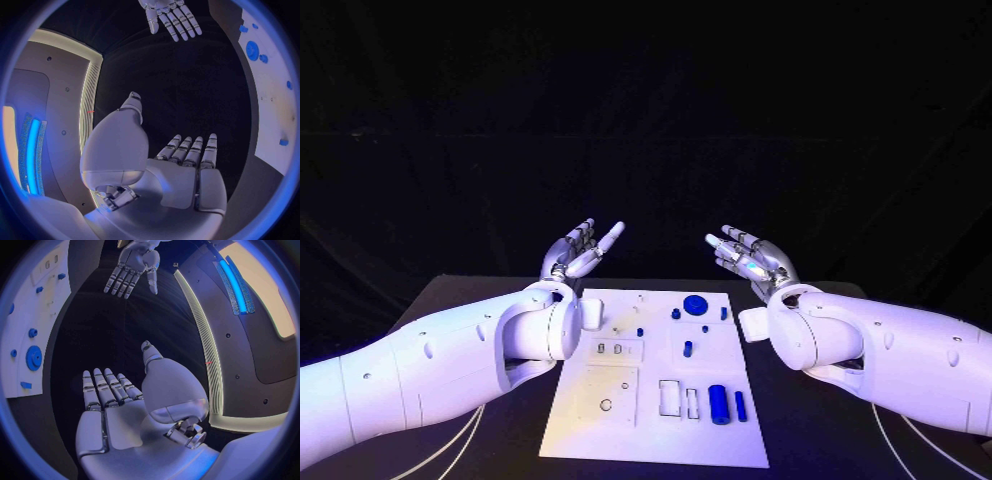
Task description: Assemble the parts on the task board
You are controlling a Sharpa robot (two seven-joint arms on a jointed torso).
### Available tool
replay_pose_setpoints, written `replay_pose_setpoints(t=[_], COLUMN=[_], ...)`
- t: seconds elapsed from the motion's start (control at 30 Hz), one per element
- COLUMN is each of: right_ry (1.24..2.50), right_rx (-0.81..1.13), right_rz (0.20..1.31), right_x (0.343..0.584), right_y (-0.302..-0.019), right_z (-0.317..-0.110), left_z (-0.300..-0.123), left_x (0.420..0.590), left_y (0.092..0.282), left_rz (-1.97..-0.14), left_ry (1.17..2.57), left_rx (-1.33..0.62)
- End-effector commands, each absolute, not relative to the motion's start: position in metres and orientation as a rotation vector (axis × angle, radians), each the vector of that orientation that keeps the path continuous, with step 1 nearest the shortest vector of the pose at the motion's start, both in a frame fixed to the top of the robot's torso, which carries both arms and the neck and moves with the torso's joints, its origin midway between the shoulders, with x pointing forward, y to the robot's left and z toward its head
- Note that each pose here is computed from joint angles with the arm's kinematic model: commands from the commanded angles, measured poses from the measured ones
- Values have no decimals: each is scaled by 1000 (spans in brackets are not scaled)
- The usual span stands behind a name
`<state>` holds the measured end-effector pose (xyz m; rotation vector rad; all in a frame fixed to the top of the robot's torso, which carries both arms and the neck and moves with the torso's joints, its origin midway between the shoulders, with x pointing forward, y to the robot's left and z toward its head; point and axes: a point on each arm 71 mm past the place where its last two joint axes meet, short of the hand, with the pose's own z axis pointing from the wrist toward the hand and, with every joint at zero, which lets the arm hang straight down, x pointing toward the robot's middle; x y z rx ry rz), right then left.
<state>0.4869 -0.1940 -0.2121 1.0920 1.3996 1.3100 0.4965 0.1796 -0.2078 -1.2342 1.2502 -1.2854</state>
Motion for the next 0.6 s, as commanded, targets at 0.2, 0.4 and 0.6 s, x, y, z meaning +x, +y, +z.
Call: replay_pose_setpoints(t=[0.2, 0.4, 0.6], right_ry=[1621, 1541, 1555], right_rx=[960, 473, 351], right_rz=[1423, 1162, 1094], right_x=[489, 504, 508], right_y=[-182, -203, -204], right_z=[-211, -189, -180], left_z=[-208, -199, -189], left_x=[496, 496, 492], left_y=[175, 204, 208], left_rz=[-1329, -1360, -1395], left_ry=[1279, 1281, 1306], left_rx=[-1241, -1201, -1156])
